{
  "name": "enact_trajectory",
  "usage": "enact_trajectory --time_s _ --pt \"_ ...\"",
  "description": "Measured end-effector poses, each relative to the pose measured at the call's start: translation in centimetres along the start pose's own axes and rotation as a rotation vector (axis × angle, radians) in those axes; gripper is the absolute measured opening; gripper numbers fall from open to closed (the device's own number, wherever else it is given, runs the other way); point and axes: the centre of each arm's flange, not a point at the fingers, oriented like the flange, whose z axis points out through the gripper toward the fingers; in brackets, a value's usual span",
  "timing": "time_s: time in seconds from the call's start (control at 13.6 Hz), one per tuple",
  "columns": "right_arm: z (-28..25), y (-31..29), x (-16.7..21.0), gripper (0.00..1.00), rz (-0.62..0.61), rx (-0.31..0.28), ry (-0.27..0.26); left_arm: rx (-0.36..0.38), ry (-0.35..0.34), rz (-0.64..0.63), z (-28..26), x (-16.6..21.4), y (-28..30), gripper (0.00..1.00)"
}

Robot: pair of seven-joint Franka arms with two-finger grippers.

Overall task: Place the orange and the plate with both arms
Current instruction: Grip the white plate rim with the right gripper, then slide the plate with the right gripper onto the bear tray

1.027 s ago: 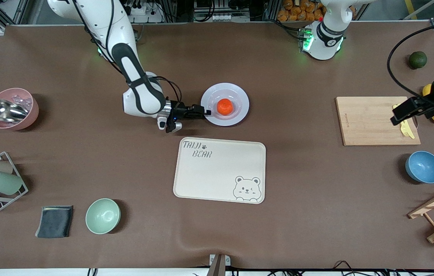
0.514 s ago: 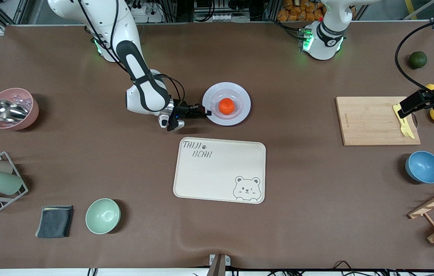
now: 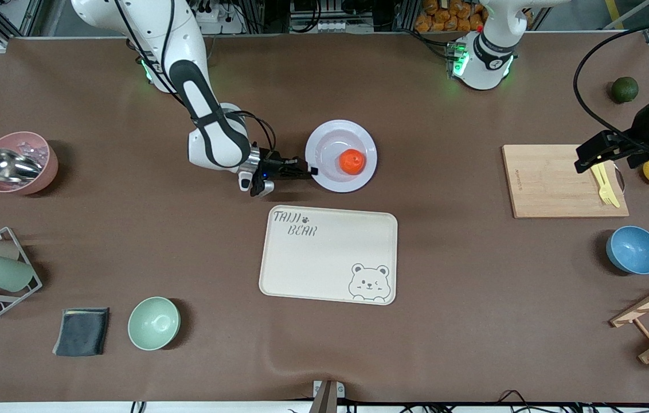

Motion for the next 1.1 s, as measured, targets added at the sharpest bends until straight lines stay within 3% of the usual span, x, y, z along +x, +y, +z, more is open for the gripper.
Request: enact_trajectory --time_s 0.59,0.81,1.1 --pt "0.8 -3.9 -0.6 0.05 0.061 0.111 0.065 0.000 0.003 -0.004 -0.2 0.0 -0.3 1.00" --pt "-1.0 -4.9 2.0 0.05 0.069 0.140 0.124 0.000 0.002 -0.011 -0.2 0.0 -0.7 1.00" --pt "-5.4 -7.0 8.3 0.05 0.064 0.214 0.244 0.001 0.000 -0.024 -0.1 0.1 -1.4 1.00"
